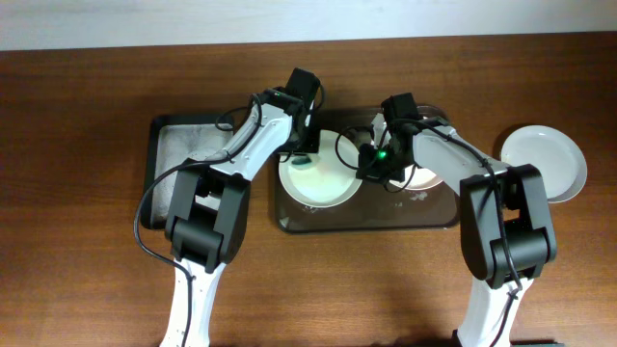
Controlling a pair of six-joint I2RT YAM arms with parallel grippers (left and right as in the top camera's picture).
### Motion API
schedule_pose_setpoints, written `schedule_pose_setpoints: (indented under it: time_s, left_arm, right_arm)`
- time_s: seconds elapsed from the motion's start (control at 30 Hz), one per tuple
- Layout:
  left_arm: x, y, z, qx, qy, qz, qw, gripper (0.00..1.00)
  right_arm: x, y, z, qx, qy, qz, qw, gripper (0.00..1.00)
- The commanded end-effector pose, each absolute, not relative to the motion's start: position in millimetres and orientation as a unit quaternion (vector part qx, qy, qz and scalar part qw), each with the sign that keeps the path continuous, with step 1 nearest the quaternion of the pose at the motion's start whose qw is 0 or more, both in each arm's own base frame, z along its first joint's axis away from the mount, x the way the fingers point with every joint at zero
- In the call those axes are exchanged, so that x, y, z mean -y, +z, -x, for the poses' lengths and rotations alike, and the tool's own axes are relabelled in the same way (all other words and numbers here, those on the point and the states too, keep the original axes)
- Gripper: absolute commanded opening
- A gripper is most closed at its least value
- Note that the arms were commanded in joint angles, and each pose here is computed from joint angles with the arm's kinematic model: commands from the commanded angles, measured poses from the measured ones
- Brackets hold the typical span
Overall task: Clean dirty plates on tray and stack at the side
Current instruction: 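Scrub the plate's inner surface with the sponge in left gripper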
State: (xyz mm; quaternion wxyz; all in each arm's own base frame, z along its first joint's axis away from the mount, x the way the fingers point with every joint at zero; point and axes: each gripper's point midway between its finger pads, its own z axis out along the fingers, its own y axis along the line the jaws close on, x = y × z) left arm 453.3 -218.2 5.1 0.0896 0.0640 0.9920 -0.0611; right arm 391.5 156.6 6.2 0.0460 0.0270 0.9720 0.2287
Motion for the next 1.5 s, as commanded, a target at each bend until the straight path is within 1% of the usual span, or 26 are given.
schedule_pose_setpoints:
  time_s: [0.0,0.13,0.27,0.4,0.7,0.8,0.87,0.9,1.0,1.3,1.47]
  left_arm:
    - [177.2,-51.5,-412.6,-0.999,0.003,-0.051,-0.016,0.01]
    - [192.0,-47.7,-381.7,-0.990,-0.056,-0.099,-0.082,0.01]
    - [216.8,-39.6,-365.3,-0.973,-0.141,-0.142,-0.112,0.01]
    - [242.0,-31.2,-365.9,-0.955,-0.219,-0.172,-0.102,0.01]
    - [255.2,-31.3,-392.2,-0.952,-0.240,-0.186,-0.043,0.01]
    - [247.2,-37.0,-405.4,-0.963,-0.205,-0.177,-0.019,0.01]
    - [231.6,-43.5,-414.1,-0.978,-0.152,-0.145,-0.008,0.01]
    - [216.5,-47.7,-420.8,-0.988,-0.105,-0.116,0.001,0.01]
    - [184.8,-51.3,-431.7,-0.998,-0.011,-0.056,0.024,0.01]
    - [168.2,-50.5,-429.0,-0.999,0.035,-0.033,0.022,0.01]
    - [169.5,-48.2,-409.3,-0.998,0.028,-0.049,-0.022,0.01]
  right_arm:
    - [-160.5,-3.3,-380.8,-0.973,0.228,-0.013,0.026,0.04]
    - [-160.5,-3.3,-380.9,-0.973,0.228,-0.013,0.026,0.04]
    - [-160.6,-3.2,-380.9,-0.973,0.228,-0.013,0.026,0.04]
    - [-160.8,-3.3,-380.7,-0.973,0.228,-0.013,0.026,0.04]
    - [-163.6,-3.3,-379.5,-0.973,0.228,-0.009,0.025,0.04]
    - [-163.6,-3.3,-379.5,-0.973,0.228,-0.009,0.025,0.04]
    - [-163.6,-3.3,-379.5,-0.973,0.228,-0.009,0.025,0.04]
    - [-163.6,-3.3,-379.5,-0.973,0.228,-0.009,0.025,0.04]
    - [-163.6,-3.3,-379.6,-0.973,0.228,-0.009,0.025,0.04]
    - [-163.1,-3.5,-379.7,-0.974,0.227,-0.009,0.026,0.04]
    - [-163.1,-3.5,-379.7,-0.974,0.227,-0.009,0.026,0.04]
